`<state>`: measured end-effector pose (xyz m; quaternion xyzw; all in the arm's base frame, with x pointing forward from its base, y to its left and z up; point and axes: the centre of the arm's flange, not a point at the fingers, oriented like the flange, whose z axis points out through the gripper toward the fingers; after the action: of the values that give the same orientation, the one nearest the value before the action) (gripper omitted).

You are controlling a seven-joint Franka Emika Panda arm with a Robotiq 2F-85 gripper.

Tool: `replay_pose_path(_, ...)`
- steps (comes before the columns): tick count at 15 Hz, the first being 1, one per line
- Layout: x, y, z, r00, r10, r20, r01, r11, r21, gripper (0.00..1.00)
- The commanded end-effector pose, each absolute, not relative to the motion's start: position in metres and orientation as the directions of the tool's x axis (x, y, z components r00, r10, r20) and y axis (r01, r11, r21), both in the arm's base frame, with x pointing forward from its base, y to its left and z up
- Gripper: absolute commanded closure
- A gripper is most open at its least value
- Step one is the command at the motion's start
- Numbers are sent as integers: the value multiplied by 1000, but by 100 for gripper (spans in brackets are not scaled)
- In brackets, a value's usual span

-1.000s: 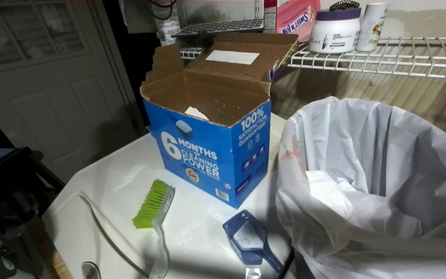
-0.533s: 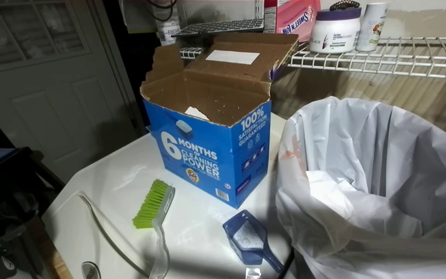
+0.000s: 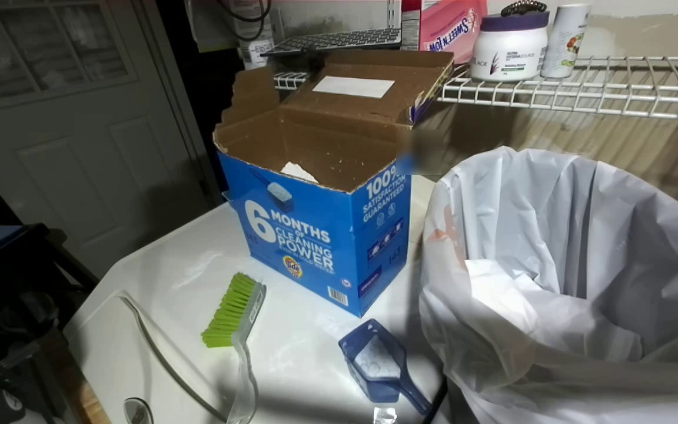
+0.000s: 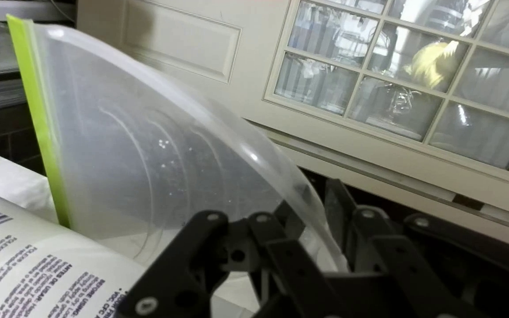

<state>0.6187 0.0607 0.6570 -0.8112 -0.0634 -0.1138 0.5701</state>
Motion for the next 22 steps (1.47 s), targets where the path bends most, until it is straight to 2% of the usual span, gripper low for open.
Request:
replay_pose_path(1, 616, 56, 649, 961, -97, 257, 213, -329, -920, 96)
replay_pose_path(8, 613, 55, 650, 955, -117, 272, 219, -339, -915, 96)
replay_pose_path(9, 613, 56, 649, 956, -115, 269, 217, -341, -915, 91)
replay_pose_path(10, 613, 56, 649, 957, -114, 268, 216, -341, -915, 67)
replay_pose_path(11, 613, 56, 649, 957, -114, 268, 215, -342, -915, 56)
replay_pose_path(19, 619, 44, 644, 949, -171, 266, 190, -366, -911, 3)
replay_pose_path(20, 619, 43, 644, 948, -174, 268, 190, -369, -910, 0)
replay_pose_path(22, 619, 42, 644, 947, -174, 269, 188, -378, -906, 0)
